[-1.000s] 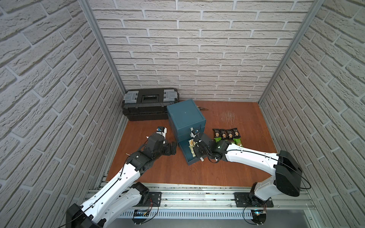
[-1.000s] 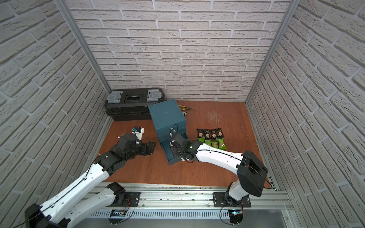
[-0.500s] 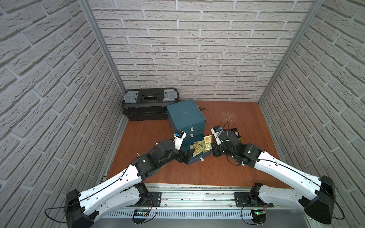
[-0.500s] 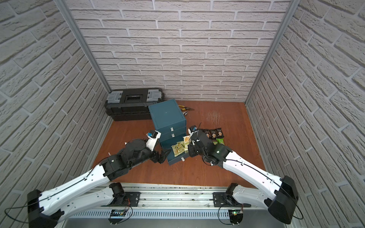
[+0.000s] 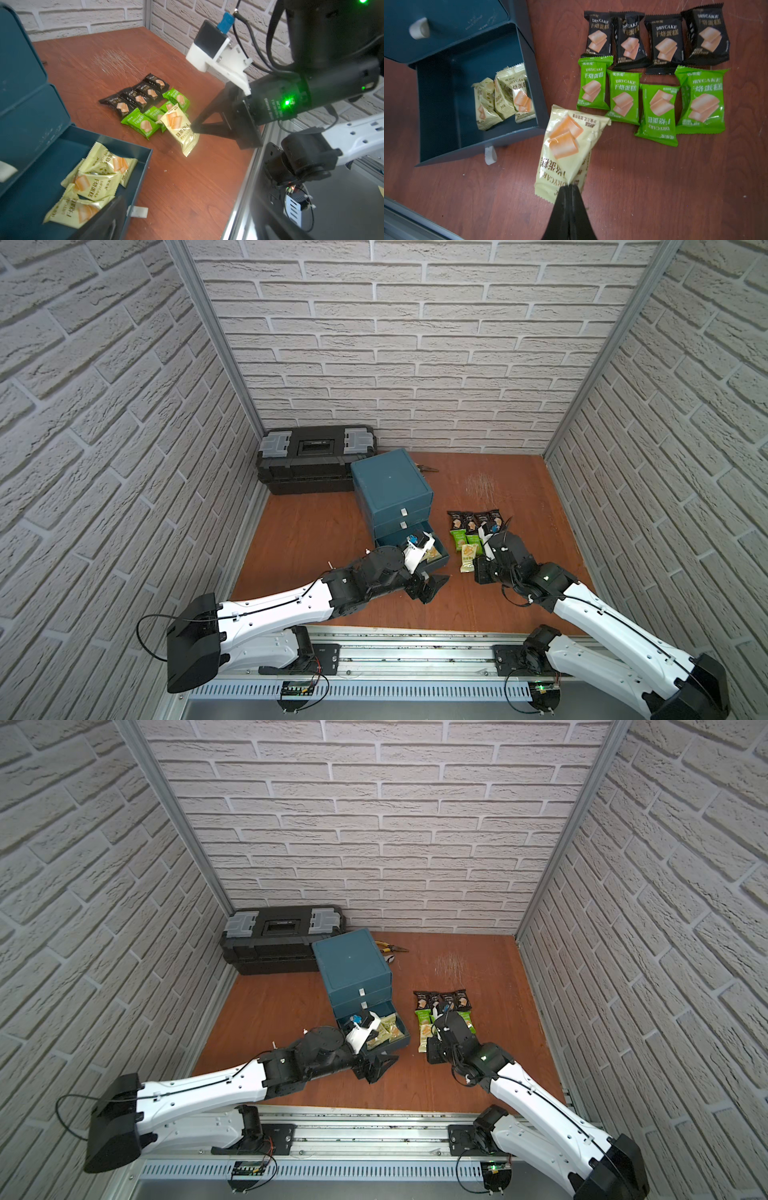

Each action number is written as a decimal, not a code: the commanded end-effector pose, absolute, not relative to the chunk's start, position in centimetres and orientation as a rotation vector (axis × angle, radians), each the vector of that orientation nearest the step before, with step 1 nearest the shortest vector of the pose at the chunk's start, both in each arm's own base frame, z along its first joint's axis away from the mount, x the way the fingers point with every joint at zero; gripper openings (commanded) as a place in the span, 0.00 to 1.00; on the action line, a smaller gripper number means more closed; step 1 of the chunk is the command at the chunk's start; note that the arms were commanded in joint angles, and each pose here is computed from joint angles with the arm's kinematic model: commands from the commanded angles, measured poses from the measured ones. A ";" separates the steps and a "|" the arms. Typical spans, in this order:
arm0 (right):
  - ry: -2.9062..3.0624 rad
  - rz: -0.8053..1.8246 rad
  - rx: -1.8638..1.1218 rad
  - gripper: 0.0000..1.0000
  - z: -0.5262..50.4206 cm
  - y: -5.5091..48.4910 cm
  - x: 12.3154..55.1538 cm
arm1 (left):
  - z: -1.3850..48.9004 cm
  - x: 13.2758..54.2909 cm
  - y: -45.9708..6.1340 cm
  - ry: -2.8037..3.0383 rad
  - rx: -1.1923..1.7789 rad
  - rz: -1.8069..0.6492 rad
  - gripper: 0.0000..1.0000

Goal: Take the cookies out of the drawer
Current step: Place the cookie at the center of the board, then pick up the cookie from the drawer, then place the cookie at the center of the board.

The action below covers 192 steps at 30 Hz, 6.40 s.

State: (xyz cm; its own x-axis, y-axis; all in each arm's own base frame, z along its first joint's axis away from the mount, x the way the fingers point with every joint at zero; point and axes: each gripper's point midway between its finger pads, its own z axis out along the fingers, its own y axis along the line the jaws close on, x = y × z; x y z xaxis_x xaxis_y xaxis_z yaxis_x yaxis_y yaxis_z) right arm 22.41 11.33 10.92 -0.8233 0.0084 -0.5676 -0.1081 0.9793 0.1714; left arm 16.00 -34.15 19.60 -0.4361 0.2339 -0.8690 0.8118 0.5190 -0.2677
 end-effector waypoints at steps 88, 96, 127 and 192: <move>2.557 0.177 -0.456 0.44 7.5 28.4 28.8 | 15.4 24.3 -17.3 2.188 0.224 -0.554 0.99; 2.552 0.089 -0.506 0.44 5.8 28.1 29.5 | 15.9 24.2 -17.4 2.180 0.274 -0.540 0.98; 2.548 0.139 -0.549 0.02 8.2 29.1 28.7 | 17.1 23.6 -17.4 2.177 0.293 -0.562 0.98; 2.499 0.022 0.043 0.02 11.7 7.9 21.4 | 14.6 18.2 -39.6 2.130 0.916 -0.912 0.98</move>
State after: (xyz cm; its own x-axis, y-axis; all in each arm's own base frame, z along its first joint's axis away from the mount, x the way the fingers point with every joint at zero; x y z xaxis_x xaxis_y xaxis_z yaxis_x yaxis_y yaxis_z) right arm 20.25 7.84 12.31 -0.8155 -0.0314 -0.5780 -0.0330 0.9994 -0.0077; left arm 19.13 -38.50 13.56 -0.5758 0.3493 -0.7392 0.7594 0.5634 -0.3254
